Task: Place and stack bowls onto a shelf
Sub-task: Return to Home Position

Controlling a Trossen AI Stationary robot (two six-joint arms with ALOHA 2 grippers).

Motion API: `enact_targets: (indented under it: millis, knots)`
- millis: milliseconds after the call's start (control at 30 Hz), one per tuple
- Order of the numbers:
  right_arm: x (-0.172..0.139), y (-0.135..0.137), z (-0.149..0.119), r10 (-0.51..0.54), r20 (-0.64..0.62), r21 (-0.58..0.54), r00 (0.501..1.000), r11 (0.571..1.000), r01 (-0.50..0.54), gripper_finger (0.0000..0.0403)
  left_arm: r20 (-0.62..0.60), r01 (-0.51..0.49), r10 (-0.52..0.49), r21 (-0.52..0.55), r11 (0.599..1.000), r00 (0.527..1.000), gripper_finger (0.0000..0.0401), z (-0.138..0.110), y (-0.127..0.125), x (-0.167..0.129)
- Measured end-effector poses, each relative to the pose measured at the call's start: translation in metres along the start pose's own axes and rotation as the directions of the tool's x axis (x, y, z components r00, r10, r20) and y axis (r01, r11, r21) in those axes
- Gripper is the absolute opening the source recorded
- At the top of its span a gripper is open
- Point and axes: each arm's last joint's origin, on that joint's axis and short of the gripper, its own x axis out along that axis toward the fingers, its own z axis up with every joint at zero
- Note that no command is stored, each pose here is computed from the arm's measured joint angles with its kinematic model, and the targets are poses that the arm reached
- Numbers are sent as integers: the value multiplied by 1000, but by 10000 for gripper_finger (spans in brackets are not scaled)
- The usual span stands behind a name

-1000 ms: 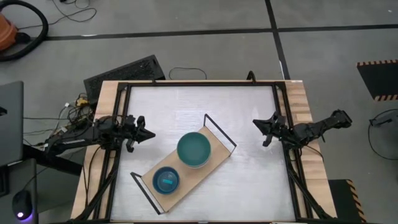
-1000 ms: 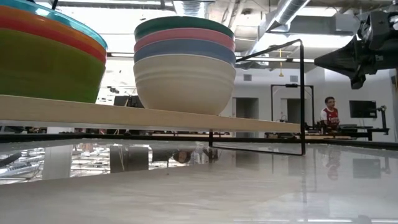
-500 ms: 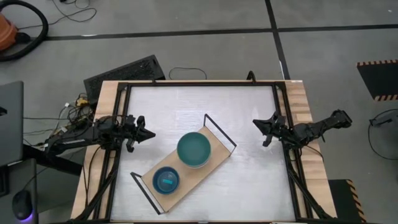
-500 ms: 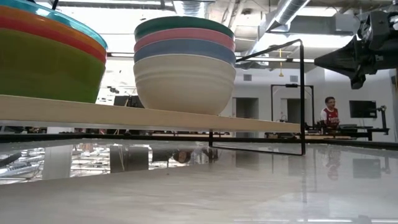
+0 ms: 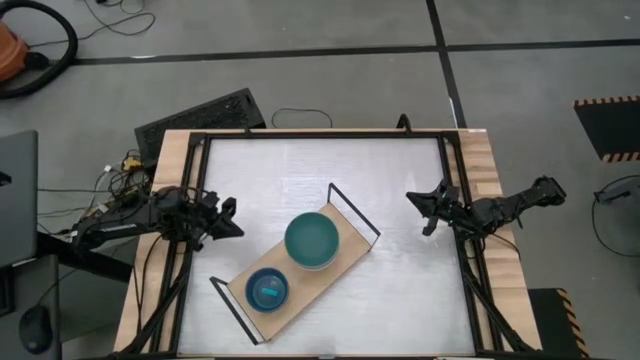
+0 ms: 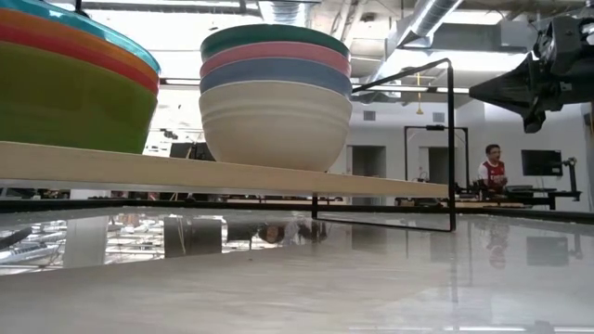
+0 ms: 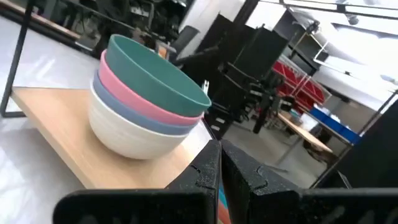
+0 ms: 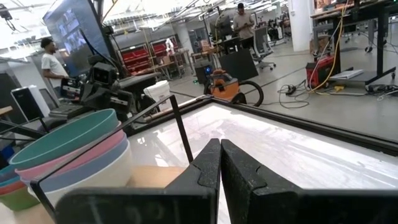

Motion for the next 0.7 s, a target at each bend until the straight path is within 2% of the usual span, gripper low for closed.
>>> enact_targets:
  millis: [400,700]
  knots:
    - [0,0,0,0,0,0,1000,1000,0,40,30,-84,84,-3,996,996,0,0,3,0]
    - [0,0,0,0,0,0,1000,1000,0,40,30,-85,85,-4,996,996,0,0,3,0]
